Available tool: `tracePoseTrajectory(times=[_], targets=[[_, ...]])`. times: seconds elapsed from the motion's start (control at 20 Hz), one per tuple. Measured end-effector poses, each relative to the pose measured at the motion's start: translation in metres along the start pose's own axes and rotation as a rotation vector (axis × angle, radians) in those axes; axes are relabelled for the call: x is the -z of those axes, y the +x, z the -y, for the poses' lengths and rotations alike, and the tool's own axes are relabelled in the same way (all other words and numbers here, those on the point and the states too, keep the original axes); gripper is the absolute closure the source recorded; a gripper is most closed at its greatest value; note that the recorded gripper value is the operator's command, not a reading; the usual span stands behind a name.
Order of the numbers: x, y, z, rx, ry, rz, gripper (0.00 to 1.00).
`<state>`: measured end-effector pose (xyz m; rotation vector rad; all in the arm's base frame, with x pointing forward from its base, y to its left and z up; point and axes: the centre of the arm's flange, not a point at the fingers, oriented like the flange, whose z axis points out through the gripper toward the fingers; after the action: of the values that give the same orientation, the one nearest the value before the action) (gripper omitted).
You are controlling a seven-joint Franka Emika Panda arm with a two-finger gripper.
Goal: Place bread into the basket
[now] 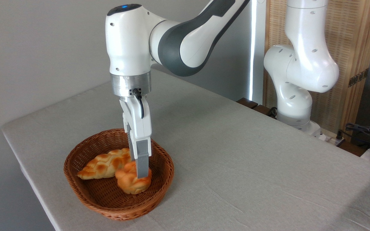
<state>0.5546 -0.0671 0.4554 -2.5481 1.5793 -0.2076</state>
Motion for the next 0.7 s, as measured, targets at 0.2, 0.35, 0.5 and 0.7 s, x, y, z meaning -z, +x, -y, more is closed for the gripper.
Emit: tracePoseTrajectory(times=[0.2, 0.35, 0.5, 0.7], targets=[[0.000, 0.000, 0.000, 0.000, 0.000, 0.000, 0.00], [0.013, -0.002, 0.004, 0.032, 0.014, -0.021, 0.00], [0.051, -0.016, 0.012, 0.139, -0.040, -0.031, 0.00], [0.120, -0.040, 0.023, 0.216, -0.152, 0.035, 0.00]])
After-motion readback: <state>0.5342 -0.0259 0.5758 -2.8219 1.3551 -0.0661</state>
